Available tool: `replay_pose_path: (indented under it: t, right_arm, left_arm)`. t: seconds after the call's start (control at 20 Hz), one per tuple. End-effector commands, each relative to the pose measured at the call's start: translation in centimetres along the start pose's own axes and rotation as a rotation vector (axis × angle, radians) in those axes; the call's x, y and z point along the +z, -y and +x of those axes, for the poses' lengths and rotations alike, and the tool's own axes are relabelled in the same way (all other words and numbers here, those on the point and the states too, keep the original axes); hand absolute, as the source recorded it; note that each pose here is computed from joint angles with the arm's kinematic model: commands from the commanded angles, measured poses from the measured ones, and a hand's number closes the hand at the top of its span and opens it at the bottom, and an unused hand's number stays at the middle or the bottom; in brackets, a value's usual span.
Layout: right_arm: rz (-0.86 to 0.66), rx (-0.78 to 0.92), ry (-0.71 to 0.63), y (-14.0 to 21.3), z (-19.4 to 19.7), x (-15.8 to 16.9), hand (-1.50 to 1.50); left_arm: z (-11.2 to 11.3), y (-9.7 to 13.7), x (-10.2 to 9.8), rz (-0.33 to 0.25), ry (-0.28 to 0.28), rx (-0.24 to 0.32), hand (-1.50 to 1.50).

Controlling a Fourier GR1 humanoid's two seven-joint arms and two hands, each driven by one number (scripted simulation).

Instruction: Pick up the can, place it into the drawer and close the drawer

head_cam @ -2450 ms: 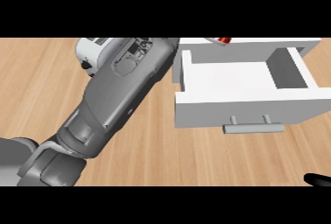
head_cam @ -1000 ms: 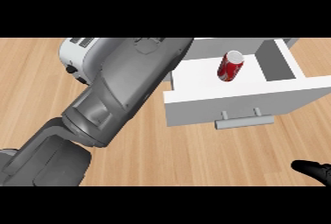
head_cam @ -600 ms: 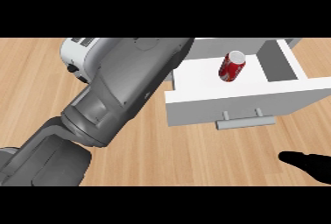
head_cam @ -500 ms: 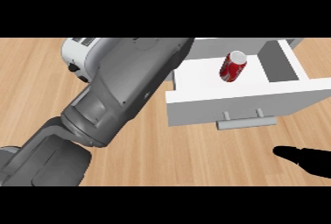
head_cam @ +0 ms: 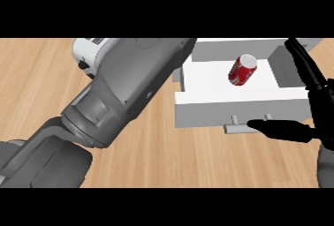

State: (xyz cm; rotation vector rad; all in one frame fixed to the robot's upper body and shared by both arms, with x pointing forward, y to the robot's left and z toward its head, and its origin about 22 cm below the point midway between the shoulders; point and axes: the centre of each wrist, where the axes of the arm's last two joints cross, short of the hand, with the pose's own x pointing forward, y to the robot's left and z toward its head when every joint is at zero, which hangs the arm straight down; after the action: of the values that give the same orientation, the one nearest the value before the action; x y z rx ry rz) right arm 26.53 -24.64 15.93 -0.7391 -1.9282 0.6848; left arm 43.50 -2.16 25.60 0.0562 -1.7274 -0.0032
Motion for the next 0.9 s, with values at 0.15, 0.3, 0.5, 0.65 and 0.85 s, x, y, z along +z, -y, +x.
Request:
replay_pose_path:
  t: [0.15, 0.3, 0.5, 0.65, 0.85]
  right_arm:
    - [0.093, 0.203, 0.020, -4.9, -0.7, -2.9, -1.50]
    - [0.105, 0.286, -0.015, -6.7, -3.7, -3.4, -1.50]
    - [0.120, 0.320, 0.011, -9.8, -4.8, -5.6, -1.50]
    - [0.113, 0.345, 0.009, -12.0, -4.0, -6.9, -1.50]
    - [0.062, 0.379, -0.032, -13.5, -6.6, -7.4, -1.50]
  left_arm:
    - [-1.6, -0.6, -0.1, 0.010, 0.018, -0.041, -1.50]
    - [0.7, -1.4, -0.8, -0.023, 0.015, 0.005, -1.50]
    - [0.6, -0.2, -0.2, -0.030, -0.017, 0.010, -1.50]
    - [0.3, -3.6, -1.8, 0.028, -0.006, 0.002, -1.50]
    - [-0.5, -3.8, -1.4, 0.005, -0.016, -0.011, -1.50]
